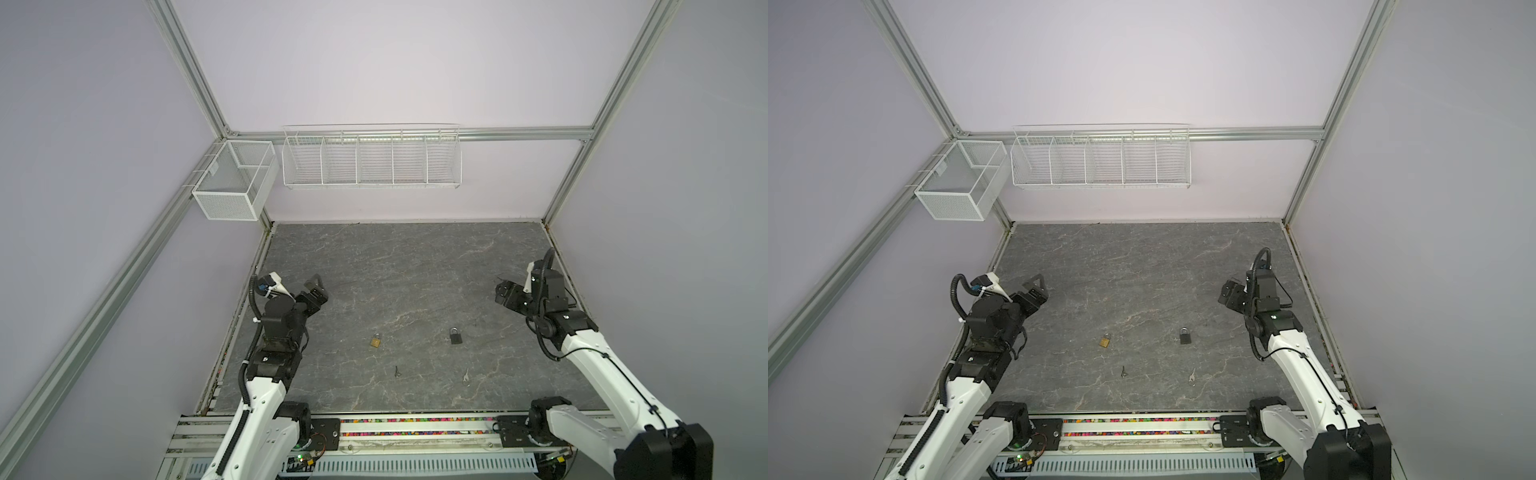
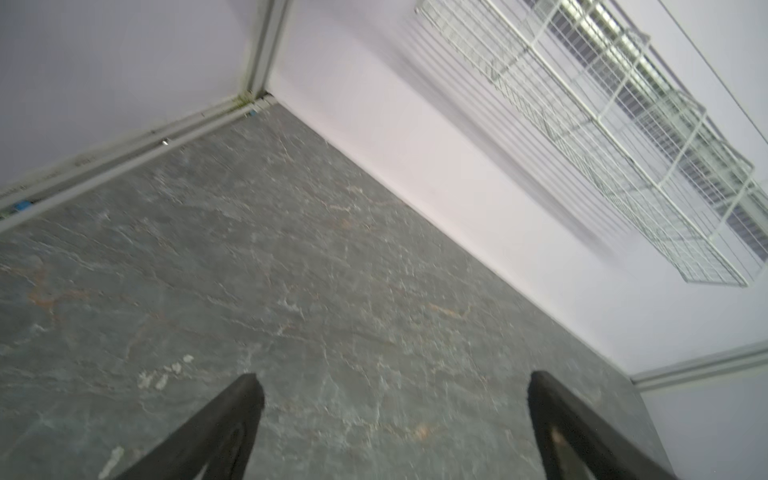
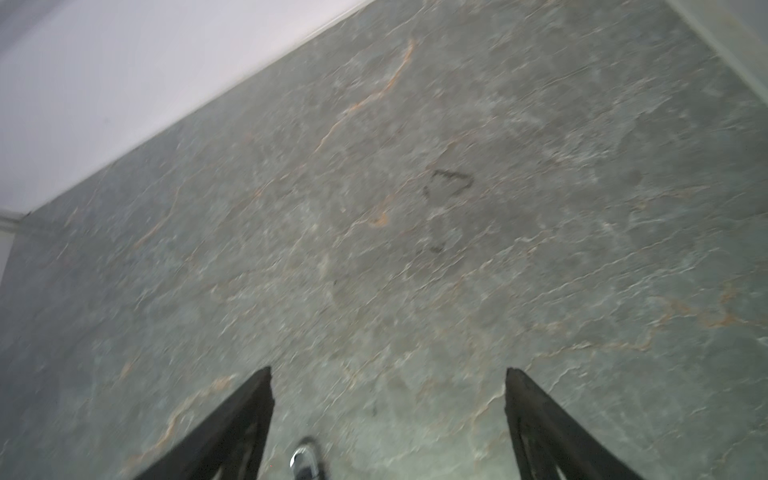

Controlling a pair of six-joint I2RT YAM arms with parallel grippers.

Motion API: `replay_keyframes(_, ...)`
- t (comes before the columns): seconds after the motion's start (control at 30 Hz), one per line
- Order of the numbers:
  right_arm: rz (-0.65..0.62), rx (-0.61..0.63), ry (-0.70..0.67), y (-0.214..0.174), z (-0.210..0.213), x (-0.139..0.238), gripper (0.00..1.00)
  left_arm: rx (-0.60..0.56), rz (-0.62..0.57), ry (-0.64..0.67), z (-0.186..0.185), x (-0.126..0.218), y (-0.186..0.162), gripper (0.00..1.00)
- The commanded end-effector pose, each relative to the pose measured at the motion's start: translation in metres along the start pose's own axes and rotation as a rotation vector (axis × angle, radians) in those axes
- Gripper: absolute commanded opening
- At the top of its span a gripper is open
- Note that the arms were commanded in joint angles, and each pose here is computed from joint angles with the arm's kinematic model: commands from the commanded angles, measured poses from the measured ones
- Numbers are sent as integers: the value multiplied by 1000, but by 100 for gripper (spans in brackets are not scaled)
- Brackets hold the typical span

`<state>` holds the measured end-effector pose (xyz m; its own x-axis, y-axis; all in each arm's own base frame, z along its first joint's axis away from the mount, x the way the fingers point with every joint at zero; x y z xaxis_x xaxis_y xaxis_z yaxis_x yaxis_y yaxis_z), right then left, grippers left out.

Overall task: Unlock with the key
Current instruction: 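Reach the right gripper across toward the silver key while the left arm rises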

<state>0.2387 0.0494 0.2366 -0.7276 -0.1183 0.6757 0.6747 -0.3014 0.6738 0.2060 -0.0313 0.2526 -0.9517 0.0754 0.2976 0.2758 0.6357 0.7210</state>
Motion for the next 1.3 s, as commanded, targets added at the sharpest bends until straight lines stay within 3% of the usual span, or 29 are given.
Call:
replay_keyframes(0.0,126,36,5,-19,21,18,88,10,151,24,-5,17,-14,99)
replay_keyframes(0.2,251,226,74,-57,76,31,94,50,318,20,3,38,-45,99)
replay_keyframes(0.37,326,507,165,-99,130,32,100,16,434,42,3,50,-66,98)
replay_keyframes(0.63,476,933,387,-157,188,23,87,-2,544,40,-7,53,-93,97)
replay_keyframes(0.83,552,1107,528,-176,204,11,81,24,584,62,0,50,-105,97)
replay_keyframes(1.0,596,1176,625,-189,215,2,77,8,582,89,5,54,-105,97)
replay_keyframes(1.27,654,1289,664,-212,227,-16,59,-10,557,132,8,65,-94,99)
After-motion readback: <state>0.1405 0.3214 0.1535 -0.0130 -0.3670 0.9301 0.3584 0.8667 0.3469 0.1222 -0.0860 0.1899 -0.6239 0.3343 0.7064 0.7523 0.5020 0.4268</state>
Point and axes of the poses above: each gripper's point midway between its finger pads, its own x axis back along the fingers, its own z axis along the line the jaws close on, y = z × x, the point moved 10 cm from there along x, back along the fingers, and after that the axes turned 4 degrees about x, right-handed, at the moved point
